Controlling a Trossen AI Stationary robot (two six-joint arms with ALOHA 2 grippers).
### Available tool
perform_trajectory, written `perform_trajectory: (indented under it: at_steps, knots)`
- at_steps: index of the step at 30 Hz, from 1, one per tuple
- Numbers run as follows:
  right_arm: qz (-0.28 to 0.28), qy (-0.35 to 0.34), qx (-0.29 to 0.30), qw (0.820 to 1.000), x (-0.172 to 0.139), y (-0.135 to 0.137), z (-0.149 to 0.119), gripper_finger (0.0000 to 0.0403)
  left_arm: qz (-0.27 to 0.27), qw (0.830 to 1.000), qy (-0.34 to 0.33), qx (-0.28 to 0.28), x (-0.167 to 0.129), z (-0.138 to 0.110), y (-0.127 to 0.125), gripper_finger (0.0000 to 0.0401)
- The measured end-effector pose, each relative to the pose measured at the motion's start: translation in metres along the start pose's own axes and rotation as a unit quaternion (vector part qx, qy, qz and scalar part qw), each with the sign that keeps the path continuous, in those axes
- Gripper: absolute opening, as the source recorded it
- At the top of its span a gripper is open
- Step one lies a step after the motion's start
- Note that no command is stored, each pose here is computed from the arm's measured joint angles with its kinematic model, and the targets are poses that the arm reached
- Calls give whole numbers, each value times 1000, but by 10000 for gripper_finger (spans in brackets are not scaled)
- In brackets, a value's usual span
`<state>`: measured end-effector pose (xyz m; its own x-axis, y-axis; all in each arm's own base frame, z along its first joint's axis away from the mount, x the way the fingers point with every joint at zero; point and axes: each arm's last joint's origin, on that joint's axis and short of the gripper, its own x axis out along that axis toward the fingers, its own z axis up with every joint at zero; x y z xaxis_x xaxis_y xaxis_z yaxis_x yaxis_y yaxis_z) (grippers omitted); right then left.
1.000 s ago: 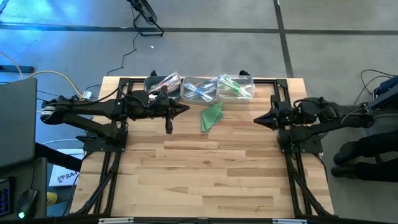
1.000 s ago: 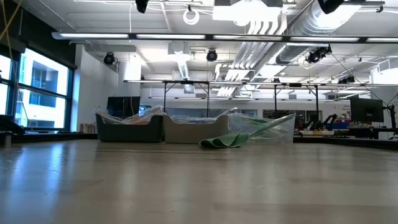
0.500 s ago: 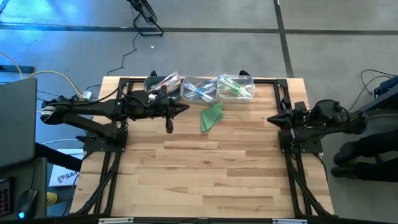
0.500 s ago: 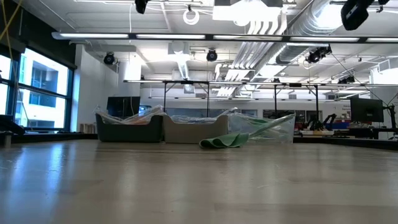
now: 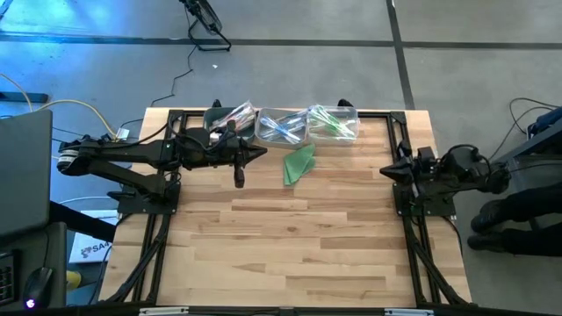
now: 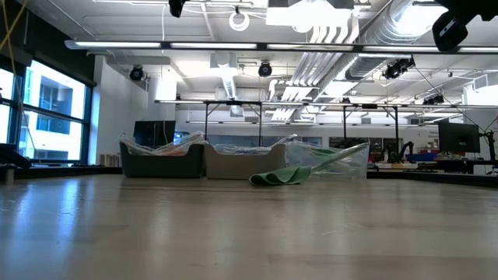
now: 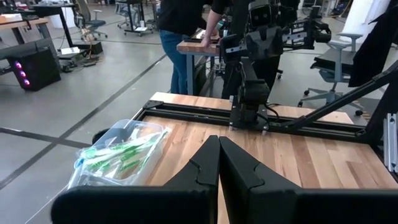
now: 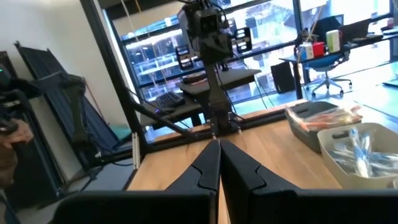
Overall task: Pick & Place Toothbrushes
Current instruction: Return to Home Position
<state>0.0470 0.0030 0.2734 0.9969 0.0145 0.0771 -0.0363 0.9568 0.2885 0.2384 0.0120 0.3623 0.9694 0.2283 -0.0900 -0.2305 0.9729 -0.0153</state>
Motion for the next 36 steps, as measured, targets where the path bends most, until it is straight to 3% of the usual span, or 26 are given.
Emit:
perform_trajectory:
  at_steps: [9,18,24,36]
  knots:
    - [5,27,-3,1000,6,-3,-14,3,0,1000,0,1,0,0,0,2]
    - [15,59,-5,998,30,-14,-69,3,0,1000,0,1,0,0,0,2]
    - [26,90,-4,996,35,-19,-91,3,0,1000,0,0,0,0,0,2]
    - [72,117,-15,990,37,-19,-104,3,0,1000,-1,1,0,0,0,2]
